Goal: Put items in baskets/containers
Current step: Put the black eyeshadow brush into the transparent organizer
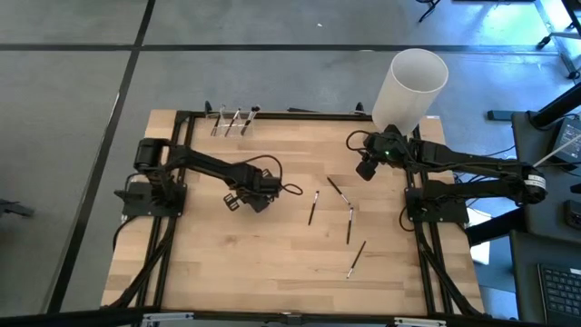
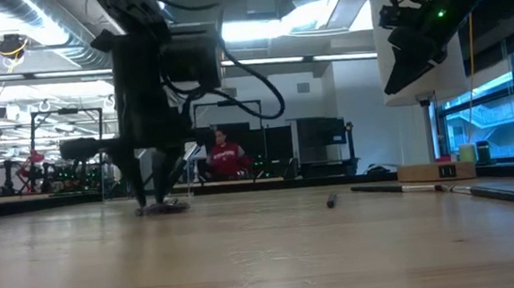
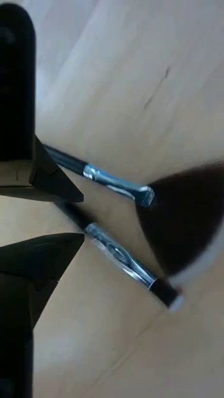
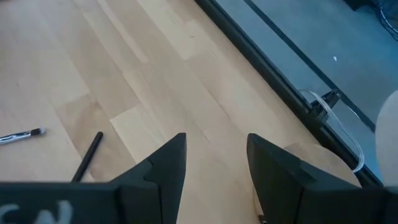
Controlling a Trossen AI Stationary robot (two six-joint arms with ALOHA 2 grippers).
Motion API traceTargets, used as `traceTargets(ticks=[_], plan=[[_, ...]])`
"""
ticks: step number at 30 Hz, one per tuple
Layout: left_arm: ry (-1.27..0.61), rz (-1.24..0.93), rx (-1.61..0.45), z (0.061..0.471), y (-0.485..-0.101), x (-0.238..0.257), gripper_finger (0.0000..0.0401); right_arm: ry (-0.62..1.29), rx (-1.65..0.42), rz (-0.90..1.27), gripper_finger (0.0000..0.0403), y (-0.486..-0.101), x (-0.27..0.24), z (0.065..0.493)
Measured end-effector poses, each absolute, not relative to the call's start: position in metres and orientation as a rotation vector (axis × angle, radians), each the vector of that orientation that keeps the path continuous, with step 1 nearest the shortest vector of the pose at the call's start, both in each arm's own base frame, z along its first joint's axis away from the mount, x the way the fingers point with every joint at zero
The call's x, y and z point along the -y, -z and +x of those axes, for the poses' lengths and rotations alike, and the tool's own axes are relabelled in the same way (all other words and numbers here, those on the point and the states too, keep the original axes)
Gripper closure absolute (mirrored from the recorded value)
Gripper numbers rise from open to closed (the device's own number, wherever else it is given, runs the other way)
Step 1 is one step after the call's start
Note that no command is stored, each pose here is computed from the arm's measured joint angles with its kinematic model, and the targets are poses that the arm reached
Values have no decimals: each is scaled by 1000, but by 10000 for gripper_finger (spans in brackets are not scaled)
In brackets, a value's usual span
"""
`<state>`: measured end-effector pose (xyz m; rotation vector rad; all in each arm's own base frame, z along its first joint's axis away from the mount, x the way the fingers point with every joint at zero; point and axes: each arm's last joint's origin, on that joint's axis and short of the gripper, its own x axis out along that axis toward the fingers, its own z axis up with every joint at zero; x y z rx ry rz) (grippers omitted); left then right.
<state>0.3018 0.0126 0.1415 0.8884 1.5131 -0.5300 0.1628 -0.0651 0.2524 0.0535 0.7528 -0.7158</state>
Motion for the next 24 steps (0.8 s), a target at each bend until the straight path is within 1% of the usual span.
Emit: traceTargets(ticks=[7, 10, 15, 18, 20, 24], plan=[[566, 875, -1565, 303, -129, -12, 319, 716, -753, 54, 235, -252, 65, 163], [575, 857, -1565, 303, -128, -12, 334, 717, -752, 56, 235, -252, 65, 163], [561, 826, -1575, 302, -127, -11, 371, 717, -755, 57, 235, -252, 65, 163], [558, 824, -1577, 302, -127, -8, 383, 717, -758, 59, 235, -252, 65, 162], [555, 827, -1581, 302, -127, -6, 382, 717, -764, 59, 235, -251, 65, 162], [516, 828, -1602, 300, -128, -2, 365, 723, -783, 74, 235, -250, 64, 160]])
